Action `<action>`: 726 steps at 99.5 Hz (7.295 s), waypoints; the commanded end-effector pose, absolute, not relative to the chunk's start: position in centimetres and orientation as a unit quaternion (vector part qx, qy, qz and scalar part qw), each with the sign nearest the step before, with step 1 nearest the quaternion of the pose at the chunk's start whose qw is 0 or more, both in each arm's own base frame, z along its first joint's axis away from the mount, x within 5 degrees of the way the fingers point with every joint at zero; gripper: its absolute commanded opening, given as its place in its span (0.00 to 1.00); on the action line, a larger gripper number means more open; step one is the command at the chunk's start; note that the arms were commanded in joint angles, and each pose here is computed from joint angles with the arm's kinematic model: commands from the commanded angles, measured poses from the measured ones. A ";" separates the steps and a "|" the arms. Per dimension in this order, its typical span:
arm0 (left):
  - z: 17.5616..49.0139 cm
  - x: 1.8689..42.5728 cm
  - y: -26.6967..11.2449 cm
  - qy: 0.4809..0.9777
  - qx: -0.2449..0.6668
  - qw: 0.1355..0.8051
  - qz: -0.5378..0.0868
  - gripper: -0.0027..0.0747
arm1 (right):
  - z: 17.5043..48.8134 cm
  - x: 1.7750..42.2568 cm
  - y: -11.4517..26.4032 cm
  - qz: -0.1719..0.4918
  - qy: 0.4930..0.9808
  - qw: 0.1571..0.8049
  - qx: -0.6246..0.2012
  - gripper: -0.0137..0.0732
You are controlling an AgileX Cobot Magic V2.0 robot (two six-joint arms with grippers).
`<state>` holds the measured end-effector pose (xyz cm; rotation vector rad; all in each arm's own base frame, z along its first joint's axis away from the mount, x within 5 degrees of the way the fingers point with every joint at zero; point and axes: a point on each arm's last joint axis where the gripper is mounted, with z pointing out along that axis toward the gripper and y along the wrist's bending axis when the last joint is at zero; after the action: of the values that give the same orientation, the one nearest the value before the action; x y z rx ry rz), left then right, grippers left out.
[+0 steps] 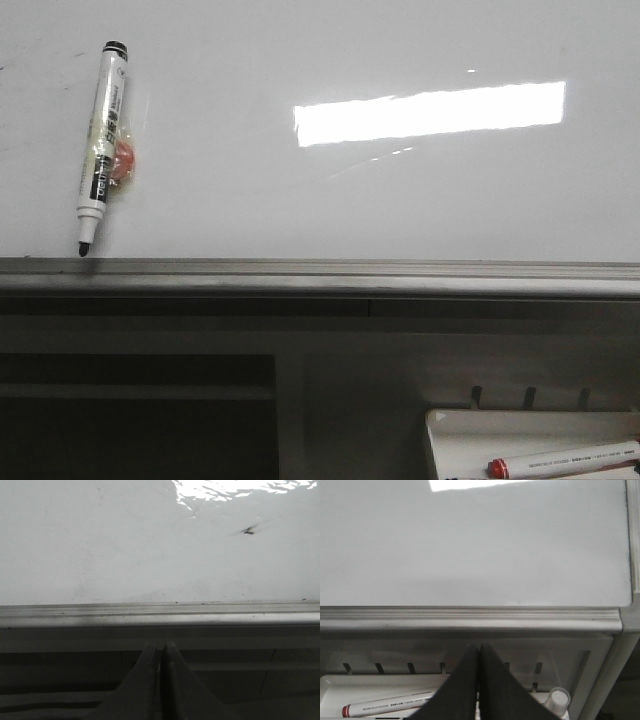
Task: Write number 2 on whiteboard
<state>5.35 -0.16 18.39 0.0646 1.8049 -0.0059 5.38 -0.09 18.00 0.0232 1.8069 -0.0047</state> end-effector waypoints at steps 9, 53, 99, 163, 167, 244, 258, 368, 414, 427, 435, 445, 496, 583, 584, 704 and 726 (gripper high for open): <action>18.8 5.3 -0.2 0.757 0.026 0.653 -0.005 0.01 | 17.4 5.4 -0.2 -0.011 0.781 0.625 0.007 0.10; 18.8 5.4 -0.1 0.756 0.044 0.653 0.020 0.01 | 17.4 5.4 -0.2 -0.011 0.781 0.625 0.007 0.10; 19.6 5.4 -0.2 0.726 0.033 0.687 0.001 0.01 | 18.9 5.6 -0.1 -0.006 0.728 0.685 0.010 0.10; 22.8 5.0 -0.3 0.594 0.016 0.804 -0.023 0.01 | 23.0 4.9 -0.1 -0.007 0.558 0.830 0.008 0.10; 22.9 5.0 -0.3 0.589 0.012 0.808 -0.026 0.01 | 22.9 5.0 -0.1 -0.007 0.571 0.821 0.008 0.10; 23.4 5.0 -0.1 0.621 -0.083 0.768 -0.133 0.01 | 25.7 4.4 0.1 0.049 0.672 0.738 0.046 0.10; 26.0 4.5 -0.4 0.663 -0.030 0.743 -0.091 0.01 | 26.5 4.6 0.2 0.053 0.721 0.690 0.045 0.10; 30.6 10.6 -2.6 0.752 0.029 0.643 -0.141 0.64 | 28.6 5.5 0.9 0.083 0.843 0.529 0.045 0.10; 26.5 15.3 -10.0 0.799 0.141 0.542 -0.218 0.64 | 28.7 5.6 0.9 0.083 0.840 0.535 0.040 0.10; 25.8 15.8 -11.2 0.798 0.151 0.541 -0.217 0.64 | 28.7 5.6 0.9 0.085 0.840 0.535 0.041 0.10; 25.7 16.1 -11.8 0.793 0.143 0.551 -0.220 0.64 | 28.8 5.6 0.9 0.084 0.839 0.536 0.040 0.10; 25.2 16.3 -12.4 0.795 0.134 0.547 -0.226 0.64 | 28.8 5.6 0.9 0.084 0.839 0.536 0.040 0.10; 23.5 17.6 -13.3 0.816 0.106 0.527 -0.211 0.64 | 29.0 5.7 0.9 0.083 0.830 0.550 0.042 0.10; 23.3 17.8 -13.6 0.808 0.139 0.538 -0.195 0.01 | 29.0 5.6 1.1 0.101 0.836 0.538 0.042 0.10; 23.3 17.8 -13.6 0.807 0.145 0.539 -0.194 0.01 | 29.0 5.6 1.2 0.106 0.835 0.538 0.042 0.10; 26.6 11.1 -15.0 0.544 0.599 0.583 -0.068 0.01 | 33.9 13.3 15.7 0.307 0.663 0.471 -0.495 0.52; 26.6 11.1 -15.0 0.544 0.599 0.583 -0.068 0.01 | 32.8 14.7 17.9 0.307 0.673 0.446 -0.504 0.52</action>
<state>11.21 -14.41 24.89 1.4679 1.3537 -0.1130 14.15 17.35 31.50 -1.2965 1.7064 0.7555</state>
